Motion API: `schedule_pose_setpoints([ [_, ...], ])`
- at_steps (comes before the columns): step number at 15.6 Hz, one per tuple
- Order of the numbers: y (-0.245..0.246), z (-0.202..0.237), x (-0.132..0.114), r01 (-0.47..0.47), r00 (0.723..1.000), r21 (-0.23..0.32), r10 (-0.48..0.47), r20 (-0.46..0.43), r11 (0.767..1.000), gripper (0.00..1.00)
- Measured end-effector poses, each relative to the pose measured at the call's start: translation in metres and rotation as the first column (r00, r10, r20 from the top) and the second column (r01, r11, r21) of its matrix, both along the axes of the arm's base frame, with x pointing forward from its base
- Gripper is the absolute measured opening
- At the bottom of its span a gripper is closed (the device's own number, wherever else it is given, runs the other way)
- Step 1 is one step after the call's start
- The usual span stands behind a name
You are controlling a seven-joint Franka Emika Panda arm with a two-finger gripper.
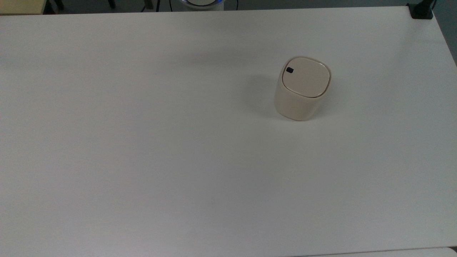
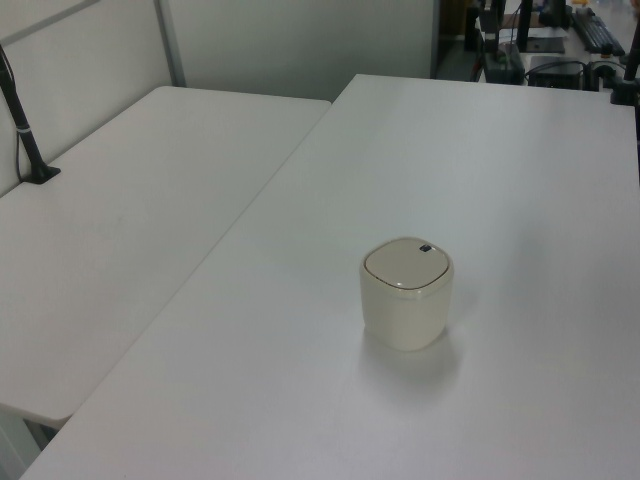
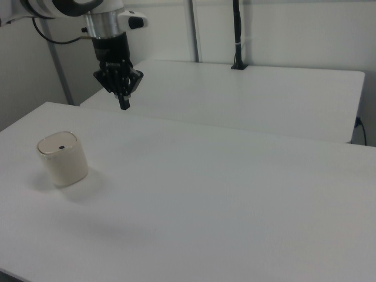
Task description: Open the trash bin
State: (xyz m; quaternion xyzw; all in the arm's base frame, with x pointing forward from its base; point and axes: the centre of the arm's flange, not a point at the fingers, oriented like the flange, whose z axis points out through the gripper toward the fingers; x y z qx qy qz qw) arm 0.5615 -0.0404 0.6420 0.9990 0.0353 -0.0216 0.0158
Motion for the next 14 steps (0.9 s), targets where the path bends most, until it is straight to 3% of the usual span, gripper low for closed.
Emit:
schedule_pose_setpoints([
  [6, 0.088, -0.020, 0.013, -0.184, 0.983, 0.011, 0.184, 0.005, 0.983, 0.01],
  [14, 0.257, -0.082, 0.002, -0.457, 0.889, 0.021, 0.457, -0.004, 0.889, 0.01],
])
